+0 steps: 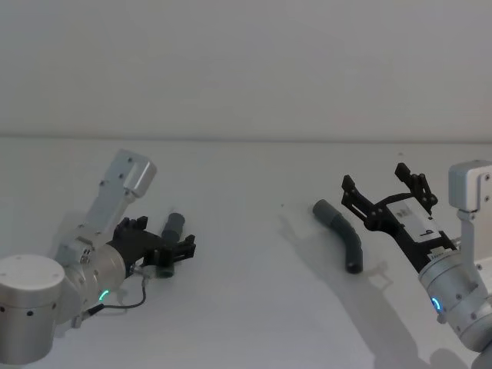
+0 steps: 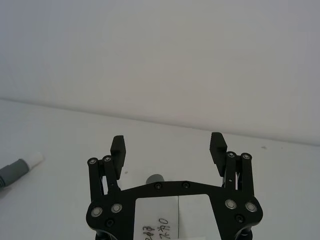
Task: Use both hands to pick up one end of the pipe from the table, align the ends, and insert them.
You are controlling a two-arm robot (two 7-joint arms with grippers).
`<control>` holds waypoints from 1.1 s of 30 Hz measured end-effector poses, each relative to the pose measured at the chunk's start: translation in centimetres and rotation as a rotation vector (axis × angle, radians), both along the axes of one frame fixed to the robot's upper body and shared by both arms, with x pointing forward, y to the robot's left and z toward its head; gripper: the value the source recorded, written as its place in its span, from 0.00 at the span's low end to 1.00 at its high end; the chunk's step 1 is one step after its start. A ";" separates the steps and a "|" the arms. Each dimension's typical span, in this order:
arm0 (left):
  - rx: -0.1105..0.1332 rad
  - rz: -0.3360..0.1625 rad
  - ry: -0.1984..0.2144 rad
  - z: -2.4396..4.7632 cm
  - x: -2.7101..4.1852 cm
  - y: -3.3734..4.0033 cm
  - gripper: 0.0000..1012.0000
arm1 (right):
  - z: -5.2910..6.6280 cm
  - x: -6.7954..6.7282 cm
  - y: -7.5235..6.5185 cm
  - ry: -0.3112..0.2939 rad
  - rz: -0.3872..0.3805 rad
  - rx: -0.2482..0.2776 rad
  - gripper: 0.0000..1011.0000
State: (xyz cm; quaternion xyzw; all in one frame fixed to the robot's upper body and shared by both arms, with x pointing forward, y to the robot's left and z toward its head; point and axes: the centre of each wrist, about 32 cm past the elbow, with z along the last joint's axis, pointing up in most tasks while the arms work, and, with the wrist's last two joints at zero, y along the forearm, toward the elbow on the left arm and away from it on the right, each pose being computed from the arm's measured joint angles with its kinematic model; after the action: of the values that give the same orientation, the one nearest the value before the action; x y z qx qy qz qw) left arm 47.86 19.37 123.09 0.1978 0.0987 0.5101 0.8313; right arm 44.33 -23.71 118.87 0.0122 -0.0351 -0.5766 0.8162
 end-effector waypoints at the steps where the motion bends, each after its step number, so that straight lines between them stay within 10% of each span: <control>1: -0.001 0.001 0.001 0.01 0.03 -0.04 0.99 | 0.0 0.0 0.0 0.000 0.000 0.000 0.99; 33: 0.012 0.042 0.045 0.21 1.10 -0.62 0.99 | 0.0 0.0 0.0 0.000 0.000 0.000 0.99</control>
State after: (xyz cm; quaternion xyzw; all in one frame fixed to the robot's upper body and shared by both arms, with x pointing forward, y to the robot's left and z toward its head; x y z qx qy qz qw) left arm 48.96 18.75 123.30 0.2120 0.1183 0.5235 0.8167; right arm 44.33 -23.71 118.87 0.0122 -0.0351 -0.5766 0.8162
